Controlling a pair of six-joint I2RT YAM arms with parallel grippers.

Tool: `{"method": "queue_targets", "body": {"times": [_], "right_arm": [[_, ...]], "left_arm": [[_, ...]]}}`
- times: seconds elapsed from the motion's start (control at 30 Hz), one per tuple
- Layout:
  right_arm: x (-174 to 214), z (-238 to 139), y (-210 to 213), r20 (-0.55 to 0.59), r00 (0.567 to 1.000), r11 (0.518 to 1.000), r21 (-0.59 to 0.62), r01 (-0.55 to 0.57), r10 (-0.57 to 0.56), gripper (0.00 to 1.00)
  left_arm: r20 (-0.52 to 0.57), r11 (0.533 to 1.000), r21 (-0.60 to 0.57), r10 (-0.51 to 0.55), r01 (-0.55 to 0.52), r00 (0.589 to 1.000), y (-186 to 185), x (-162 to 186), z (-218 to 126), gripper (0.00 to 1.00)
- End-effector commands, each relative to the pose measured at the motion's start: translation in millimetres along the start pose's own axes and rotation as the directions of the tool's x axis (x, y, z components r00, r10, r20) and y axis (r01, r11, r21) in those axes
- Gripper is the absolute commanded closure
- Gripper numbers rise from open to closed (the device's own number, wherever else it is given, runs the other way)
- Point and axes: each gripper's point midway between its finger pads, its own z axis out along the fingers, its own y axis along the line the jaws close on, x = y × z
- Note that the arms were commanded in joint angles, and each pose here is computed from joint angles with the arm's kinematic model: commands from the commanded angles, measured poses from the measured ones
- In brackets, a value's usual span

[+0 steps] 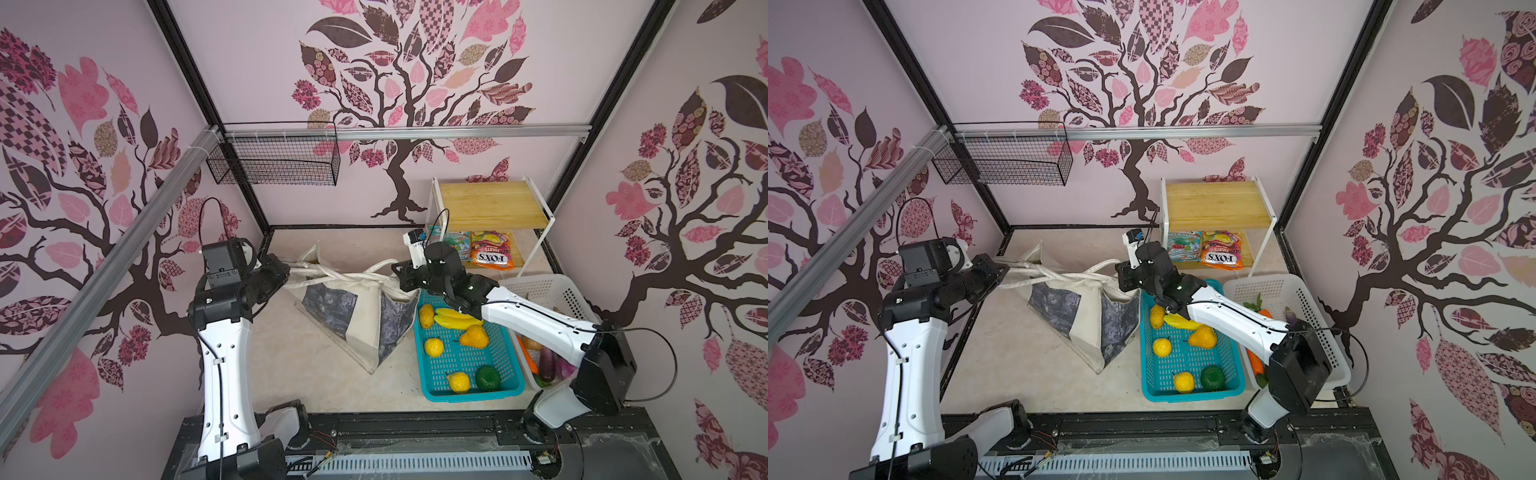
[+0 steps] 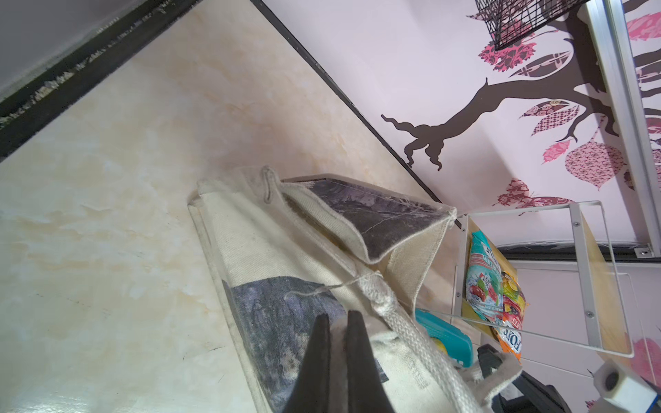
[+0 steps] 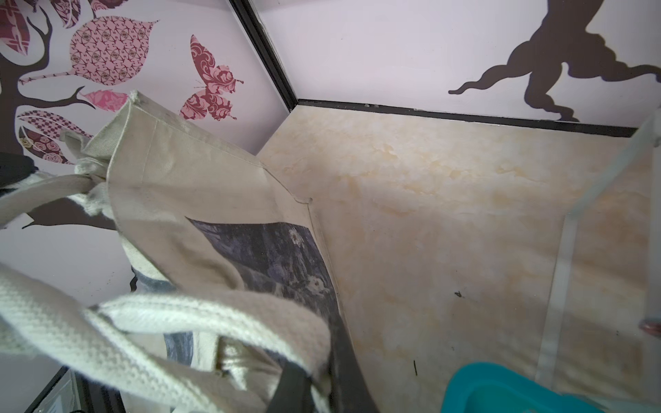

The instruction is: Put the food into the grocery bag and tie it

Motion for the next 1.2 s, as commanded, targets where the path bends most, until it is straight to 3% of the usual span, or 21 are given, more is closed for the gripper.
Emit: {"method": "queue_targets", "body": {"times": [0.0,0.13,0.2,0.37,0.53,0.67,0.8,0.9,1.03,1.17], "right_arm": [[18,-32,-128,-0.062,0.997,0.879,0.472,0.061,-0.035,1.0],[-22,-37,-127,-0.054,0.991,0.846,0.516,0.132,-0.122,1.0],[-34,-38,-134,-0.062,0.992,0.832,0.541,0.124,-0.107,1.0],[-17,-44,-161,-0.085,0.994,0.81,0.577,0.1,-0.062,1.0],[-5,-35,-164,-0.124,0.99,0.815,0.566,0.125,-0.066,1.0],[-3,-28,-165,-0.124,0.99,0.818,0.561,0.125,-0.066,1.0],[5,-26,-178,-0.165,0.984,0.775,0.613,0.153,-0.064,1.0],[-3,-19,-162,-0.139,0.988,0.815,0.563,0.14,-0.074,1.0],[-5,1,-134,-0.164,0.977,0.834,0.513,0.203,-0.137,1.0],[-3,8,-142,-0.194,0.973,0.81,0.546,0.215,-0.127,1.0]], "left_arm": [[0.319,0.991,-0.13,0.045,-0.003,0.947,8,-74,-46,1.0],[0.365,0.985,-0.173,0.054,0.01,0.929,8,-93,-51,1.0],[0.385,0.978,-0.207,0.068,0.014,0.92,11,-101,-56,1.0],[0.427,0.97,-0.234,0.043,0.065,0.903,28,-119,-70,1.0],[0.397,0.984,-0.167,0.008,0.064,0.918,25,-120,-48,1.0],[0.439,0.964,-0.247,0.024,0.095,0.898,41,-132,-51,1.0],[0.441,0.968,-0.231,0.016,0.096,0.898,33,-150,-47,1.0],[0.434,0.979,-0.184,0.006,0.082,0.901,22,-162,-40,1.0],[0.433,0.98,-0.184,0.005,0.082,0.902,22,-169,-33,1.0],[0.436,0.972,-0.216,0.011,0.092,0.9,33,-160,-32,1.0]]}}
